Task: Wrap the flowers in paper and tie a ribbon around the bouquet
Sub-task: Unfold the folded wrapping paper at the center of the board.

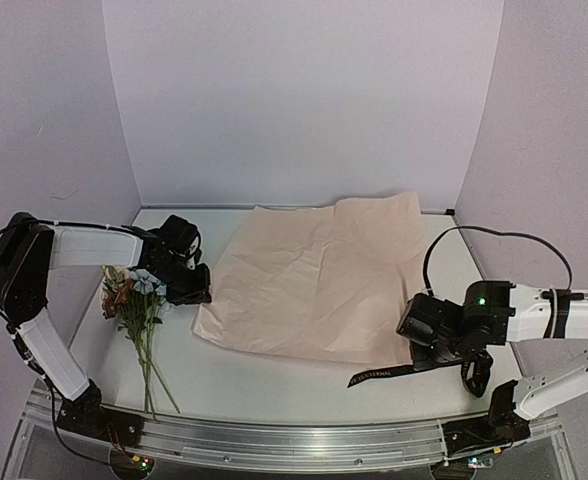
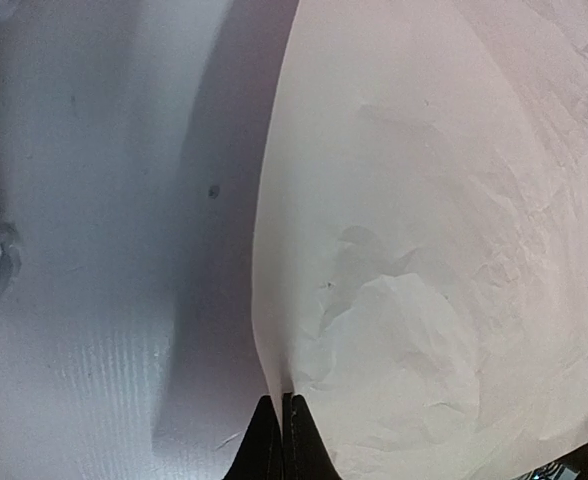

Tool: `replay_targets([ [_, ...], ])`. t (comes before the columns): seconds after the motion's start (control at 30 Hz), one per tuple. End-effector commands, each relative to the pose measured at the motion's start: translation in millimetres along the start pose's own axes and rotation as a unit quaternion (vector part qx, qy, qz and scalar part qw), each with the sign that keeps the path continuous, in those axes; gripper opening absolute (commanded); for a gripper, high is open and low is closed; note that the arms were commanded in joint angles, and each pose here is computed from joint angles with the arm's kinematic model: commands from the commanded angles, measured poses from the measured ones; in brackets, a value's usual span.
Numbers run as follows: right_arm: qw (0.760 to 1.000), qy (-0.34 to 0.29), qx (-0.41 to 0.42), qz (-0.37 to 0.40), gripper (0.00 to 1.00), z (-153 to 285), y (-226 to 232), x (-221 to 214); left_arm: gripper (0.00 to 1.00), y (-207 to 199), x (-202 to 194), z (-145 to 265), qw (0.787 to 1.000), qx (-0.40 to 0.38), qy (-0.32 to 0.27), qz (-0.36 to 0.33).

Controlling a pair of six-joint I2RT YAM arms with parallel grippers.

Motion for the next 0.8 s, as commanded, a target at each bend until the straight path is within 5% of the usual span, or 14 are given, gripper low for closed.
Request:
replay_targets([
  [0.0, 0.999, -0.031, -0.007, -0.007, 0.01, -1, 7, 5, 0.00, 9, -2, 7, 1.000, 0.028, 0.005, -0.008],
  [0.2, 1.000, 0.024, 0.015, 0.000, 0.00, -4, 36, 2, 0.00, 9, 4, 8, 0.999, 0.043, 0.004, -0.027],
  [0.53, 0.985, 0.054, 0.108, -0.121, 0.00, -2, 126, -2, 0.00, 8, 107, 12, 0.991, 0.083, -0.043, -0.098],
  [0.6, 0.981, 0.067, 0.138, -0.120, 0.08, 7, 152, -7, 0.00, 12, 121, 9, 0.988, 0.088, -0.040, -0.123],
  [0.77, 0.979, 0.083, 0.169, -0.077, 0.52, 20, 170, -17, 0.00, 29, 144, 0, 0.979, 0.076, -0.021, -0.190],
])
Point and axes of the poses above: each gripper's point midway between its finger pads, its own z axis back along the fingers, its own y axis along the line the jaws close on, x = y × z, the point moved 9 cm from there along z, back along the fingers, and after that the axes turned 15 degrees about -z, right-handed, at the moved point
